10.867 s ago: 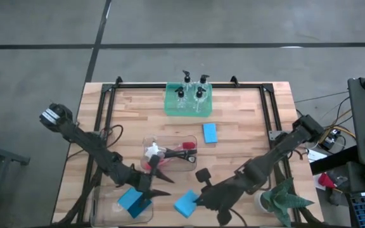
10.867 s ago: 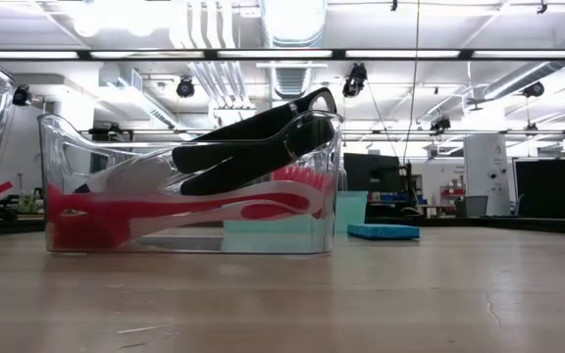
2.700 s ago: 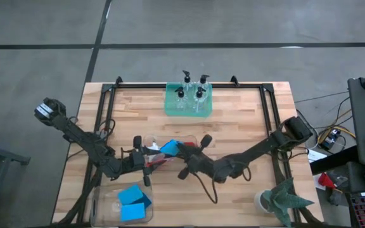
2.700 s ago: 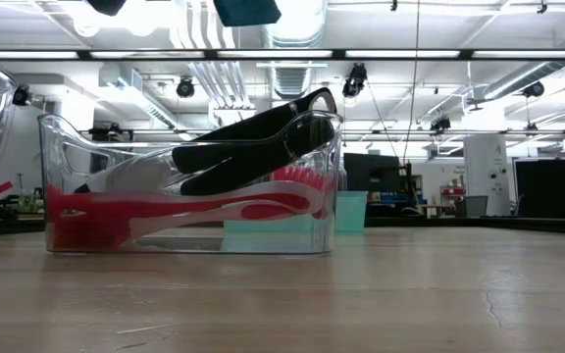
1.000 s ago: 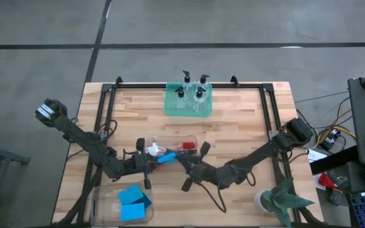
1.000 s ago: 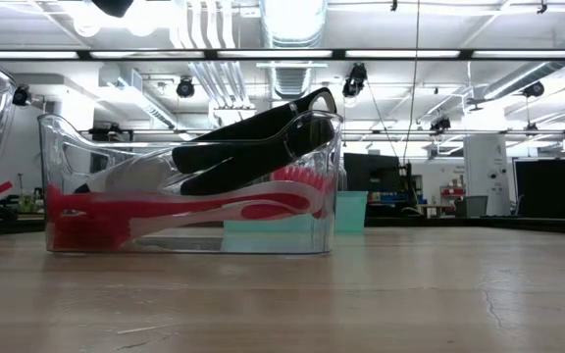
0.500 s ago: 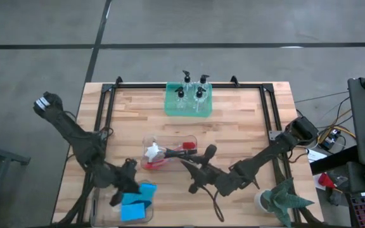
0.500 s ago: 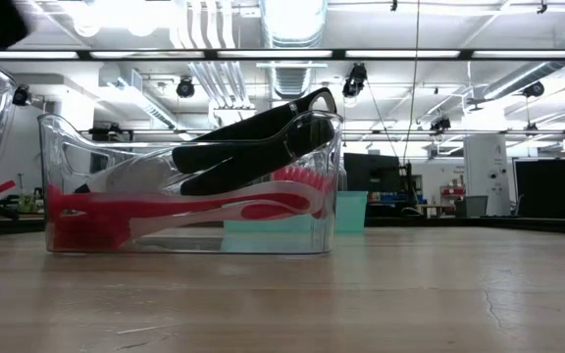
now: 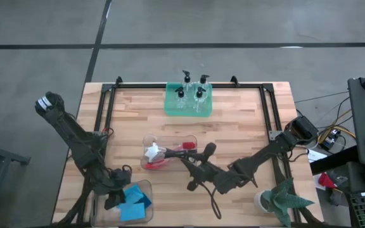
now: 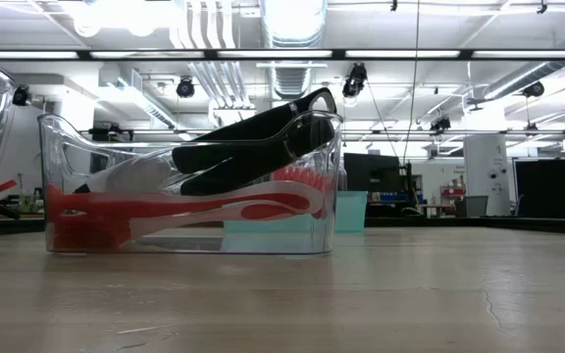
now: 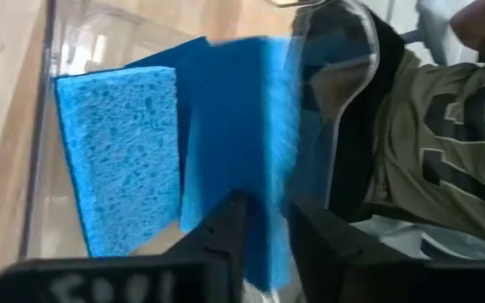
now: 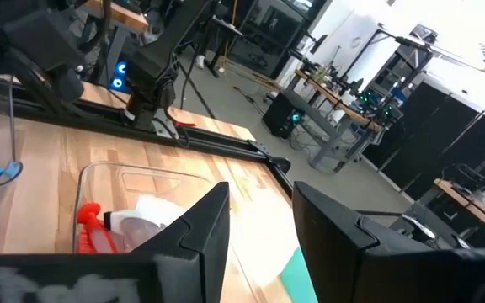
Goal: Pick & Place Kitchen Sink Supplies
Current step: Put the blue sponge into the bottom transparent bin, then return to Home Position
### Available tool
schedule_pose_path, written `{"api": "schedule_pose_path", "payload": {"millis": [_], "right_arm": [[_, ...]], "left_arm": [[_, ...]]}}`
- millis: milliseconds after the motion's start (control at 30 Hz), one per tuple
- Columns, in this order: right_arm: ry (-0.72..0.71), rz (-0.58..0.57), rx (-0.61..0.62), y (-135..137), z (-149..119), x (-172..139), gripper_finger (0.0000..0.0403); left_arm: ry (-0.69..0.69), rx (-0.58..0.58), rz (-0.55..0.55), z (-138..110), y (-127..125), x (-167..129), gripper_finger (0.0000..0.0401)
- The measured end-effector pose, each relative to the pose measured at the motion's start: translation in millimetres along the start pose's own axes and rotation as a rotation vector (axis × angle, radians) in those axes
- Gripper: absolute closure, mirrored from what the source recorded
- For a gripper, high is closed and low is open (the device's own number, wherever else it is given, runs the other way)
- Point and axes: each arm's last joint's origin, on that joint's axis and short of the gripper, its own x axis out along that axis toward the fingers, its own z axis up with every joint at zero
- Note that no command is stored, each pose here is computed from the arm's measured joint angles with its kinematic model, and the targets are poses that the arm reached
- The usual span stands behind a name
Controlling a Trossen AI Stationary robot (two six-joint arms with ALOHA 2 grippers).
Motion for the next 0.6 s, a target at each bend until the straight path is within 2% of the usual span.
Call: {"api": "schedule_pose_path", "payload": {"millis": [200,300,433,600], "right_arm": [[0.000,-0.001,0.005,-0.2,-0.1,0.4,0.0284],[0.000,0.000,0.007,-0.2,-0.1,0.4,0.0287],[-0.004,0.013,0.009,-0.5,0.4,0.5,0.0295],[-0.026,0.124,0.058,-12.3,5.5,7.7,0.0331]], "left_arm": [[0.008,-0.004,0.029,-0.4,1.9,5.9,0.0242],[0.009,0.029,0.035,-0.1,2.5,6.1,0.0215],[-0.066,0.171,0.052,2.4,2.4,4.5,0.0210],[-0.257,0.337,0.111,11.9,2.0,-5.0,0.0243]]}}
